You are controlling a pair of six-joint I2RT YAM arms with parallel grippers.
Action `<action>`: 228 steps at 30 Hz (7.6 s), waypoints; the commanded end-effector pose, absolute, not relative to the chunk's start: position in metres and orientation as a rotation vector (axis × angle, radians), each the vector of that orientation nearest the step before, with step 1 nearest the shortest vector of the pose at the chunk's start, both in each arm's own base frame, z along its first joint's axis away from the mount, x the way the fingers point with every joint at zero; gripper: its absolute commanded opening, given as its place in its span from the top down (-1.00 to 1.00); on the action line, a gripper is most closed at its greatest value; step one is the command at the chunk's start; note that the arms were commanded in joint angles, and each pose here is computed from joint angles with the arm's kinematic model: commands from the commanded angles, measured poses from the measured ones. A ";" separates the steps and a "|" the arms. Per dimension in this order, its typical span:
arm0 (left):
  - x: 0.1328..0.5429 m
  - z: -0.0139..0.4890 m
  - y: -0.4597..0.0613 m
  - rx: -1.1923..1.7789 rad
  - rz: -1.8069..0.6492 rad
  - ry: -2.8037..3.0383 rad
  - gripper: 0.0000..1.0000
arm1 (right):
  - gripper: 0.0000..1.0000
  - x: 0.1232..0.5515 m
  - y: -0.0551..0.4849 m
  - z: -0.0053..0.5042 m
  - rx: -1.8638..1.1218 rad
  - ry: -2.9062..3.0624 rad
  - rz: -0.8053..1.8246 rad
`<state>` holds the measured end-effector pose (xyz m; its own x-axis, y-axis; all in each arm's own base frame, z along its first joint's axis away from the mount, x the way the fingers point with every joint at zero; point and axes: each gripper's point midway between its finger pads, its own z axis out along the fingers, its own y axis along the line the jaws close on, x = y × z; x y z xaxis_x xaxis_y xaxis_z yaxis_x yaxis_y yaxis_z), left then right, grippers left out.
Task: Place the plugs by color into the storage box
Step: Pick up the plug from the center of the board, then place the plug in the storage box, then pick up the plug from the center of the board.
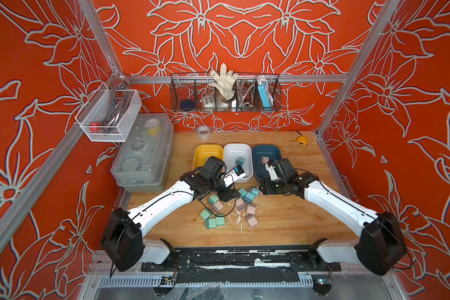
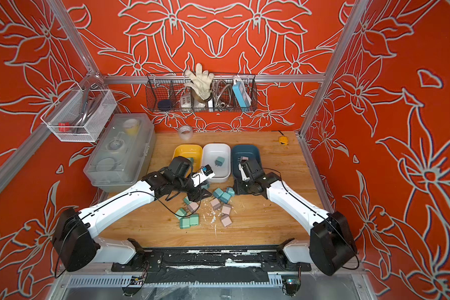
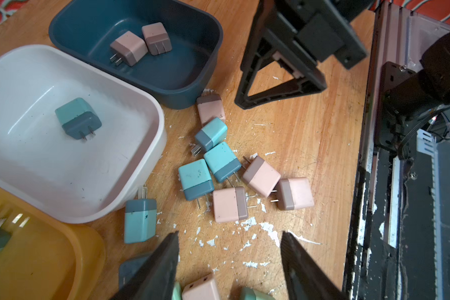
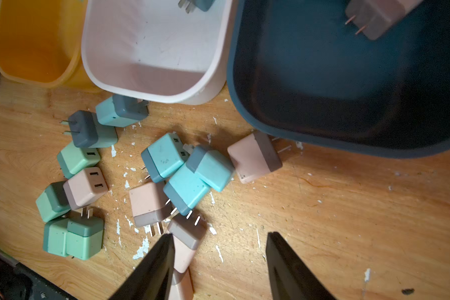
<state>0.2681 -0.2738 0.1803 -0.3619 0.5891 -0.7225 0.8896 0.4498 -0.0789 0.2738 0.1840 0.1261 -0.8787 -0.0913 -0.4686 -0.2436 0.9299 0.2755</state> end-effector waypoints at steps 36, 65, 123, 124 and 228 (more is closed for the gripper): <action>0.325 0.066 -0.364 1.193 -0.466 2.569 -0.30 | -0.28 0.242 0.112 0.143 -0.186 2.417 0.200; 0.330 0.053 -0.380 1.211 -0.458 2.569 -0.03 | -0.31 0.242 0.120 0.132 -0.172 2.442 0.255; 0.531 0.128 -0.255 0.646 -0.255 2.406 0.03 | -0.31 0.300 0.174 0.150 -0.376 2.435 0.308; 0.534 0.123 -0.255 0.647 -0.247 2.412 0.03 | -0.32 0.302 0.177 0.149 -0.382 2.435 0.318; 0.226 0.203 -0.237 1.386 -0.521 1.755 -0.38 | -0.48 0.310 0.191 0.065 -0.455 2.688 -0.080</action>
